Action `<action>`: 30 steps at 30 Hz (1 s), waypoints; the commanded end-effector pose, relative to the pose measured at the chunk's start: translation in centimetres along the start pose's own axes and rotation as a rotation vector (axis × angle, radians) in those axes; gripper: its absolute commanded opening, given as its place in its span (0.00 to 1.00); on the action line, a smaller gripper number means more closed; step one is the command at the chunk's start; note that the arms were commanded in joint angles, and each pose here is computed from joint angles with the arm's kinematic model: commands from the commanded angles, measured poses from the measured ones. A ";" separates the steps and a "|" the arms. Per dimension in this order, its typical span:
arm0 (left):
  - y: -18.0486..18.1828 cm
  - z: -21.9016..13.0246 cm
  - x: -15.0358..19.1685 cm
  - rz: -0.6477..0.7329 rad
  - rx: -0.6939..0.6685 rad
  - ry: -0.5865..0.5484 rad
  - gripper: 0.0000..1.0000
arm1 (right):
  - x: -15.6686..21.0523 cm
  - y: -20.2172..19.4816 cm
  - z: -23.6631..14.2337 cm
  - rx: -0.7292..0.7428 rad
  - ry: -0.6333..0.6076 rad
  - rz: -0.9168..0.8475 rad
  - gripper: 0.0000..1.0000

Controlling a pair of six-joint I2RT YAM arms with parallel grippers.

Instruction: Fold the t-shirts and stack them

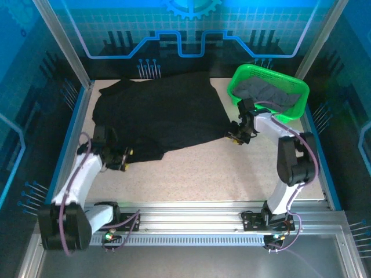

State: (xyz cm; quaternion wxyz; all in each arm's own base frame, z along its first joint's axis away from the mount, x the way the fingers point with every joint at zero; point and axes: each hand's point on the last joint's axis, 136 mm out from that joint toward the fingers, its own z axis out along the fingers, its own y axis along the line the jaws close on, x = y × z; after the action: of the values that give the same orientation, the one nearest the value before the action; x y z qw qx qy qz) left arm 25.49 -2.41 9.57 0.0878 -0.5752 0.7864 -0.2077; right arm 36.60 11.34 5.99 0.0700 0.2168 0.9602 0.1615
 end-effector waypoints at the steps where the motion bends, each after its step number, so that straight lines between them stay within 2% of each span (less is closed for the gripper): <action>1: -3.2 0.5 -3.0 0.100 -0.022 -0.107 0.48 | -2.5 0.9 0.5 0.009 -0.016 -0.022 0.32; 5: -5.3 2.2 -6.0 0.115 -0.079 -0.157 0.48 | -4.2 1.6 2.1 0.067 -0.008 -0.030 0.29; 9: -4.7 5.0 -7.6 0.110 -0.180 -0.135 0.47 | -5.1 2.3 3.6 0.139 0.001 -0.066 0.29; 13: -3.0 6.8 -7.5 0.114 -0.241 -0.101 0.47 | -4.0 0.6 5.4 0.275 0.101 -0.066 0.27; 19: 0.3 7.4 -5.8 0.131 -0.278 -0.042 0.47 | -0.3 -3.9 4.1 0.393 0.176 -0.013 0.26; 25: 2.6 6.6 -4.3 0.153 -0.283 0.004 0.47 | 4.1 -6.5 2.4 0.353 0.193 0.041 0.26; 27: 2.5 6.0 -4.1 0.159 -0.265 0.004 0.47 | 3.3 -5.5 1.8 0.290 0.150 0.024 0.29; 30: 1.3 4.7 -4.1 0.171 -0.229 -0.012 0.47 | 0.0 -2.9 -0.2 0.248 0.028 -0.053 0.34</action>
State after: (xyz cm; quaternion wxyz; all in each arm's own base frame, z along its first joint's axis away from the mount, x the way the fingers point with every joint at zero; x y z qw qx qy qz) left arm 27.69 0.94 2.74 0.0372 -0.5249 0.8455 -0.0904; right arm 31.80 8.65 2.02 -0.0421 0.2100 0.9765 0.0247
